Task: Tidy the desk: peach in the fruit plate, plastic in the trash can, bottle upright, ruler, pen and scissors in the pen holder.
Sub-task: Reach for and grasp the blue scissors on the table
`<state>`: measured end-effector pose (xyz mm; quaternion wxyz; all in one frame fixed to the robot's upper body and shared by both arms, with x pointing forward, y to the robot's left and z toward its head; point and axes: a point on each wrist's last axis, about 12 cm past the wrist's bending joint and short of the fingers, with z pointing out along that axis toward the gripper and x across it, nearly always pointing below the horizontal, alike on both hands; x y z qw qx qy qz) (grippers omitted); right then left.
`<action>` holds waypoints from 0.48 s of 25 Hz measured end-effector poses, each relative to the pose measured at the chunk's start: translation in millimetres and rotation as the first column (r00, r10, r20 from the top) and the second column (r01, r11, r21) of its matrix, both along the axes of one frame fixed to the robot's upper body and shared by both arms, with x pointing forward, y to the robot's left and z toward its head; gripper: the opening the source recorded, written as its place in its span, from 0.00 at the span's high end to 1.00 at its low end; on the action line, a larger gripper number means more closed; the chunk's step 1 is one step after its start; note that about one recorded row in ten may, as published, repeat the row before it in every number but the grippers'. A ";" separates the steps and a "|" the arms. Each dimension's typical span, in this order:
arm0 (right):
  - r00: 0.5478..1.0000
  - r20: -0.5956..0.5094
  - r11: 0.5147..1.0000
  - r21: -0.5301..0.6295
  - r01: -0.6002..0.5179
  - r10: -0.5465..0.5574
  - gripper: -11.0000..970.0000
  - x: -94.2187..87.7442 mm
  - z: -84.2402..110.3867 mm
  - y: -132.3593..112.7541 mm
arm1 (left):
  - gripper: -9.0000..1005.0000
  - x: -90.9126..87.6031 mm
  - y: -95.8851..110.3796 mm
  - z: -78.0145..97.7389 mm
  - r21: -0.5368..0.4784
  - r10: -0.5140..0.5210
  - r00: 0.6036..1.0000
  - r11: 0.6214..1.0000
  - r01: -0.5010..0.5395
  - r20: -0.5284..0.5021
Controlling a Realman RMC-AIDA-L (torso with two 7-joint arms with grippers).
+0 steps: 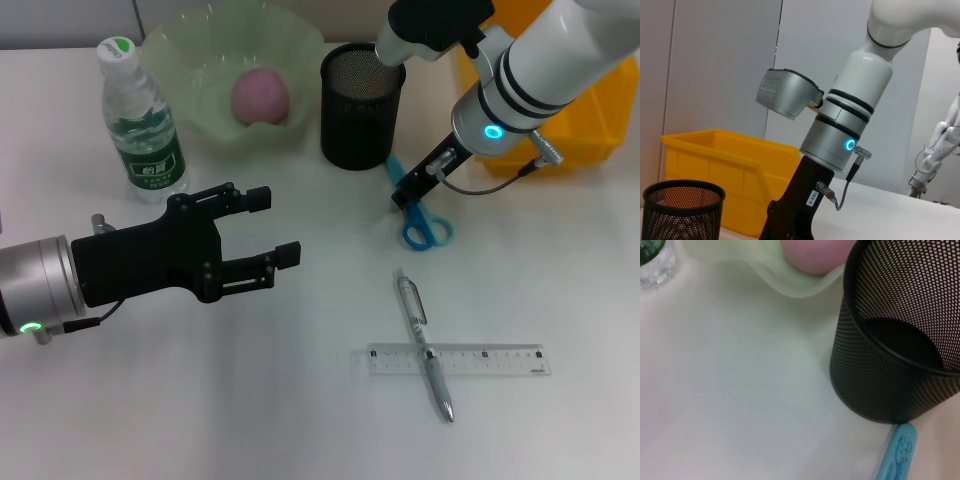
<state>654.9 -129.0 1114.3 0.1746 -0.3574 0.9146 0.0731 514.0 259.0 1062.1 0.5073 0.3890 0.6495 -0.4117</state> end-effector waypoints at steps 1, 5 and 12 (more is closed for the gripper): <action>1.000 0.000 1.000 0.000 0.000 0.000 0.68 0.0 0.0 0.0 | 0.27 0.0 0.0 0.0 0.000 0.000 1.000 1.000 0.000 0.000; 1.000 -0.001 1.000 0.000 0.001 -0.001 0.68 -0.2 -0.3 -0.3 | 0.27 -0.1 -0.1 0.1 -0.001 -0.001 1.000 1.000 0.001 0.000; 1.000 -0.005 1.000 -0.001 0.002 -0.002 0.69 -0.8 -1.3 -1.1 | 0.27 -0.1 -0.1 0.5 -0.002 -0.003 1.000 1.000 0.003 0.002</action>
